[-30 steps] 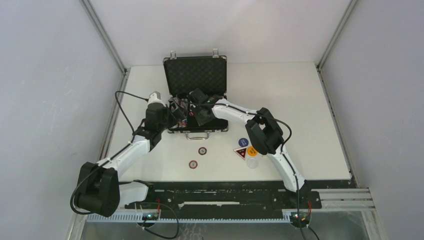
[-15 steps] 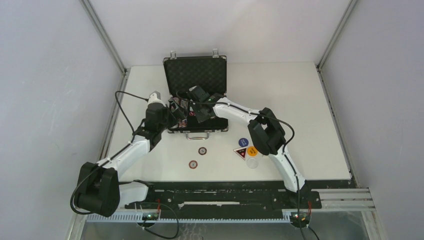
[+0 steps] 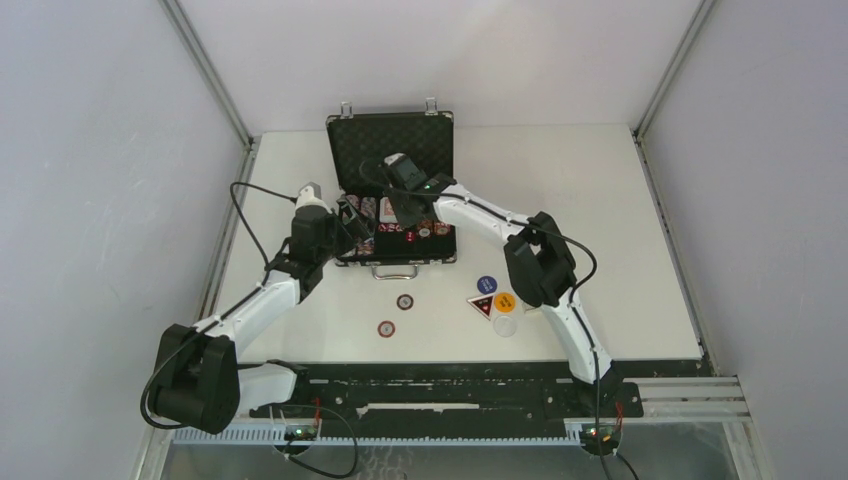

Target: Pack up texas hold em set

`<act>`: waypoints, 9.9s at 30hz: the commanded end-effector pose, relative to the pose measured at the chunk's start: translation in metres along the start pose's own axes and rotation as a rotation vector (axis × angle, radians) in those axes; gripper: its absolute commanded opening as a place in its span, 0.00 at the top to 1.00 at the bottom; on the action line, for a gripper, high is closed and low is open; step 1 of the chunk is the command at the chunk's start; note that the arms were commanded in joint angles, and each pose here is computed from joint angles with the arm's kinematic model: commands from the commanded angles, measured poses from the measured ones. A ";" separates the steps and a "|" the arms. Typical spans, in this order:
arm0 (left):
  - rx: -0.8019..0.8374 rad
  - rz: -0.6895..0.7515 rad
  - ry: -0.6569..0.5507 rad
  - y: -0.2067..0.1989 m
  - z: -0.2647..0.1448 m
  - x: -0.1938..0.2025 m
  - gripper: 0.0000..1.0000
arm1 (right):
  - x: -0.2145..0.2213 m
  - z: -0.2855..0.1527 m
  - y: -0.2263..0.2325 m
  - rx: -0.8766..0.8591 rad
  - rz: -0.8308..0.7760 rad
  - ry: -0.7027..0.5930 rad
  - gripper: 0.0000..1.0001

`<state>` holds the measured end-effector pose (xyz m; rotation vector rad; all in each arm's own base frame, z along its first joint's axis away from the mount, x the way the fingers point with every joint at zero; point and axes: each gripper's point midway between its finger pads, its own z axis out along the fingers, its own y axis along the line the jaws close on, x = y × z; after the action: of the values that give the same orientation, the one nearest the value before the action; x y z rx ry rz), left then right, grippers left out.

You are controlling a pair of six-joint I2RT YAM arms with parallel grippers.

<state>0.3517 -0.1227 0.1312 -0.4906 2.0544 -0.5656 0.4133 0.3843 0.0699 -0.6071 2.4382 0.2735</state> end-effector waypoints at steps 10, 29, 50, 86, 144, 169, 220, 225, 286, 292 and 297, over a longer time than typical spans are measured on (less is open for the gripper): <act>0.007 0.027 -0.009 0.001 0.000 -0.001 0.09 | -0.035 -0.003 -0.012 0.024 -0.006 -0.073 0.69; 0.004 0.028 -0.004 0.001 0.001 -0.001 0.09 | -0.014 0.012 -0.008 0.010 -0.018 -0.021 0.44; 0.009 0.021 -0.003 0.001 0.000 0.000 0.09 | 0.022 0.003 0.018 -0.031 -0.060 0.042 0.49; 0.020 0.019 0.002 -0.001 0.001 0.001 0.09 | 0.017 -0.012 0.013 -0.022 -0.085 0.002 0.51; 0.006 0.024 -0.001 0.002 0.000 0.000 0.09 | 0.018 0.006 0.020 -0.047 -0.067 0.003 0.51; 0.010 0.025 -0.004 0.001 -0.002 -0.001 0.09 | 0.014 0.009 0.016 -0.016 -0.061 -0.012 0.74; -0.002 0.030 0.002 0.003 0.001 0.001 0.09 | -0.017 0.007 -0.006 -0.001 -0.031 -0.063 0.78; 0.000 0.030 0.004 0.003 0.001 0.001 0.09 | -0.010 0.014 -0.002 -0.004 -0.034 -0.047 0.77; 0.003 0.014 -0.031 0.002 -0.006 -0.005 0.09 | -0.005 -0.017 0.081 -0.196 -0.100 -0.054 0.46; -0.003 0.013 -0.047 0.003 -0.009 -0.008 0.09 | 0.006 -0.003 0.077 -0.188 -0.095 -0.021 0.47; -0.005 0.005 -0.060 0.004 -0.010 -0.010 0.10 | 0.010 0.003 0.079 -0.196 -0.091 -0.011 0.48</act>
<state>0.3427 -0.1122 0.1225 -0.5011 2.0802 -0.5084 0.3706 0.4359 0.0640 -0.8057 2.3978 0.4286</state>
